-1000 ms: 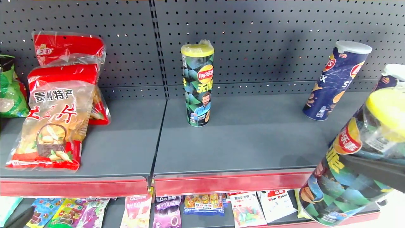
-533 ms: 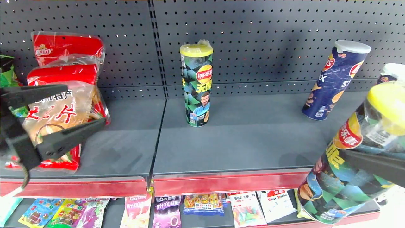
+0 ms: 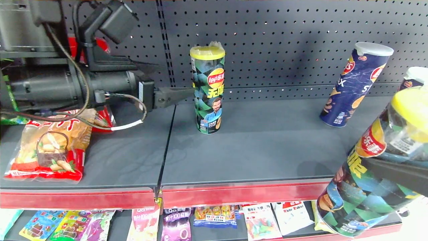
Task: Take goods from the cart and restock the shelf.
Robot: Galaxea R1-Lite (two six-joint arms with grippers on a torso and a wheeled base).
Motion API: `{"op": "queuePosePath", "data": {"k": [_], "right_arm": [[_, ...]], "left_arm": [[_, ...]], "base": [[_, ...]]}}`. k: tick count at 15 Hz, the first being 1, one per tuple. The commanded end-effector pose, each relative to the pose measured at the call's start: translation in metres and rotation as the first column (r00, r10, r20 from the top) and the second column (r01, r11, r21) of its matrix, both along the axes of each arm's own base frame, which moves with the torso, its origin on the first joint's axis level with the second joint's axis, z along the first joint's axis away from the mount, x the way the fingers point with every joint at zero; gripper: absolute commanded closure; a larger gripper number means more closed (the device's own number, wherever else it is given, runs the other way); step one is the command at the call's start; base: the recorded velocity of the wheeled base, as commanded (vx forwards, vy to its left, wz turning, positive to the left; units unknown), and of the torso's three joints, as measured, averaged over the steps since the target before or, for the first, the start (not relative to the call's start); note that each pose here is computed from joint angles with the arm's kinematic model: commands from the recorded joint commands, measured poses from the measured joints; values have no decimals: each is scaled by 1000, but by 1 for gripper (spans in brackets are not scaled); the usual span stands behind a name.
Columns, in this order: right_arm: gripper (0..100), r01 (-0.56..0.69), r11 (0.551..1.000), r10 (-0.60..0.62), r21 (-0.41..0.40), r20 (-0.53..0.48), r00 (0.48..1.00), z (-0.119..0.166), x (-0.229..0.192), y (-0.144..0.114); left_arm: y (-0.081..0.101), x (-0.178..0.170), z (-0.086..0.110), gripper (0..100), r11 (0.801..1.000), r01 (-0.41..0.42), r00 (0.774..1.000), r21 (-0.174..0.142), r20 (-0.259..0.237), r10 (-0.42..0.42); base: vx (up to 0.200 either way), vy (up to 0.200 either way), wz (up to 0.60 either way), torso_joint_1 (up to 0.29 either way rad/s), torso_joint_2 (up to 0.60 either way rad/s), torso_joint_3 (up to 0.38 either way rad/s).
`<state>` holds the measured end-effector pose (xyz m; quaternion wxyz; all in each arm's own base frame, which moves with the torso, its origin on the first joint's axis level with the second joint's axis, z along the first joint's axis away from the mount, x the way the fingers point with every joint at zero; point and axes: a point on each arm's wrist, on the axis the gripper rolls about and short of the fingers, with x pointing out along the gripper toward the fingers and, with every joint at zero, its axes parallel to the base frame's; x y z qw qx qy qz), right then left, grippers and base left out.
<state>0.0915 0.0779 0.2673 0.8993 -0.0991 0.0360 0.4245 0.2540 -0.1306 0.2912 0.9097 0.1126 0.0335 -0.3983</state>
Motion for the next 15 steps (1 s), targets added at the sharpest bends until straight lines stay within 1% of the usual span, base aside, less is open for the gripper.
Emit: {"op": "queuePosePath", "data": {"k": [1, 2, 3, 6, 7, 8, 12, 15], "right_arm": [[100, 2, 1000, -2, 0, 1, 1000, 0, 0, -1], [100, 3, 1000, -3, -1, 0, 1000, -1, -1, -1], [100, 3, 1000, -3, -3, -3, 1000, -2, -1, -1], [100, 5, 1000, -5, -7, -7, 1000, -5, -2, -2], [100, 5, 1000, -5, -9, -10, 1000, -6, -2, -2], [100, 5, 1000, -5, -9, -11, 1000, -6, -1, -2], [100, 6, 1000, -6, -9, -11, 1000, -6, -1, -2], [100, 8, 1000, -8, -11, -13, 1000, -6, -1, -2]], "left_arm": [[-18, 20, -17, 0, 999, 23, 999, 24, -47, -22], [-24, 20, -17, 0, 999, 37, 998, 25, -48, -36], [-26, 21, -16, 0, 999, 37, 998, 24, -45, -36], [-33, 32, -15, 0, 999, 22, 999, 23, -34, -21], [-39, 35, -14, 0, 999, 28, 999, 22, -28, -28], [-43, 40, -14, 0, 1000, 18, 1000, 22, -22, -17], [-54, 50, -10, 0, 1000, 10, 1000, 16, -3, -10], [-60, 60, -13, 0, 1000, -7, 1000, 18, -1, 7]], "base": [[0, 0, 0, 0, 0, 0], [0, 0, 0, 0, 0, 0], [0, 0, 0, 0, 0, 0], [0, 0, 0, 0, 0, 0], [0, 0, 0, 0, 0, 0], [0, 0, 0, 0, 0, 0], [0, 0, 0, 0, 0, 0], [0, 0, 0, 0, 0, 0]]}}
